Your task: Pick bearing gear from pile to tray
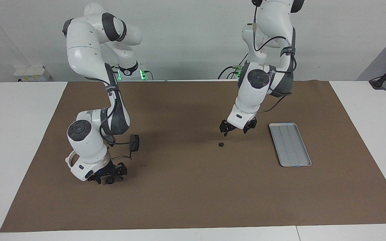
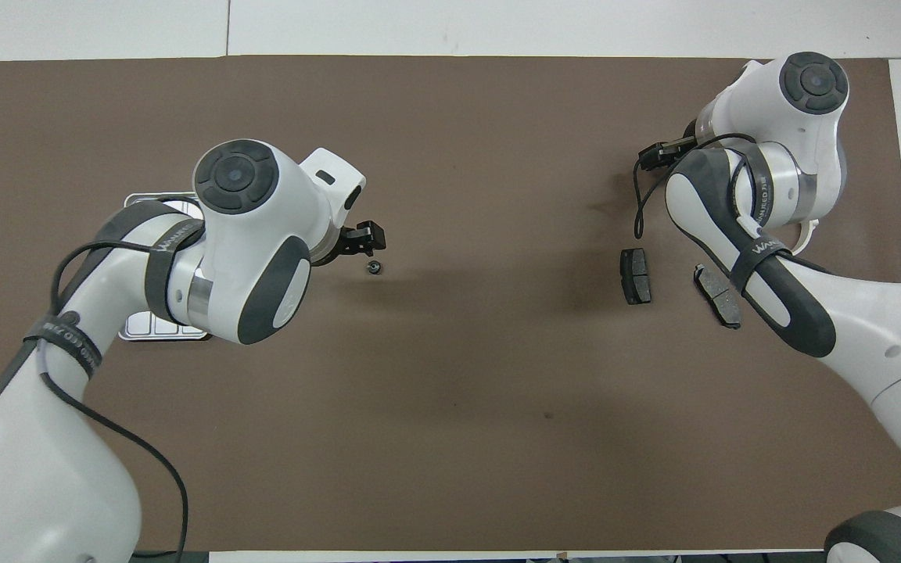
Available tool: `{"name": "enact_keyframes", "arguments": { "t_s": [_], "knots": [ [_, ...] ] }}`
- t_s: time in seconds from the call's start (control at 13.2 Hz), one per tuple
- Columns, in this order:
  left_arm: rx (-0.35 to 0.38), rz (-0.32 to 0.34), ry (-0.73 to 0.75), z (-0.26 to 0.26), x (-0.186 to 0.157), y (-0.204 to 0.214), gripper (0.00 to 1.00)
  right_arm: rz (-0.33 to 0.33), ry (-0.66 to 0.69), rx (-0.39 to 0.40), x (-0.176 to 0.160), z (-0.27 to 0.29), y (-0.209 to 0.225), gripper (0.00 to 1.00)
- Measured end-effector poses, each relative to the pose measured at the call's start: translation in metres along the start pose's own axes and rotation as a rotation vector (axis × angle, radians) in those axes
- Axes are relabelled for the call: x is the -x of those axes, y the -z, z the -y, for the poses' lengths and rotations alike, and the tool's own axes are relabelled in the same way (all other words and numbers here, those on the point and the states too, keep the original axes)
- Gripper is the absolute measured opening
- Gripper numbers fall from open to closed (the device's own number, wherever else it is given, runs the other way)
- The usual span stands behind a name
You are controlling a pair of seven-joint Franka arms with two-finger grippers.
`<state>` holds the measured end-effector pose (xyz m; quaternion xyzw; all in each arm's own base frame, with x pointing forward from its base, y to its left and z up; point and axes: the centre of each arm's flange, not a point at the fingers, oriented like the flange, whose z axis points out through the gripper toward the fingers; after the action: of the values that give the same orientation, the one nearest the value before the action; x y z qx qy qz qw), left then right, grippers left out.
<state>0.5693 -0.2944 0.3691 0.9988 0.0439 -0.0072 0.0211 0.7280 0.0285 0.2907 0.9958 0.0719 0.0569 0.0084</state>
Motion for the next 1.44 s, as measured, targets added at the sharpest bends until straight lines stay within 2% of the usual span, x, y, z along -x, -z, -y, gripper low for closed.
{"name": "enact_keyframes", "arguments": {
  "t_s": [0.23, 0.45, 0.53, 0.76, 0.98, 1.06, 1.13, 1.28, 1.44],
  "knots": [
    [0.008, -0.013, 0.038, -0.016, -0.012, -0.022, 1.00, 0.005, -0.009, -0.001, 0.005, -0.003, -0.009, 1.00],
    [-0.003, 0.003, 0.062, -0.022, -0.008, -0.041, 1.00, -0.009, -0.017, -0.003, 0.010, -0.009, -0.017, 1.00],
    [-0.003, 0.003, 0.077, -0.024, -0.006, -0.046, 0.92, -0.009, -0.017, -0.003, 0.010, -0.009, -0.017, 1.00],
    [-0.001, -0.002, 0.112, -0.022, -0.001, -0.061, 0.90, -0.009, -0.017, -0.003, 0.010, -0.008, -0.017, 1.00],
    [0.004, -0.009, 0.131, -0.024, 0.005, -0.069, 0.89, -0.018, -0.031, -0.001, 0.009, -0.009, -0.010, 0.70],
    [0.005, -0.010, 0.136, -0.026, 0.007, -0.071, 0.81, -0.018, -0.035, -0.001, 0.009, -0.009, -0.010, 0.70],
    [0.005, -0.011, 0.139, -0.028, 0.009, -0.073, 0.80, -0.020, -0.036, 0.000, 0.009, -0.009, -0.009, 0.63],
    [0.004, -0.010, 0.140, -0.030, 0.012, -0.074, 0.70, -0.024, -0.038, 0.001, 0.008, -0.009, -0.005, 0.39],
    [0.002, -0.007, 0.137, -0.032, 0.014, -0.075, 0.70, -0.025, -0.038, 0.001, 0.009, -0.009, -0.004, 0.36]
  ]
}}
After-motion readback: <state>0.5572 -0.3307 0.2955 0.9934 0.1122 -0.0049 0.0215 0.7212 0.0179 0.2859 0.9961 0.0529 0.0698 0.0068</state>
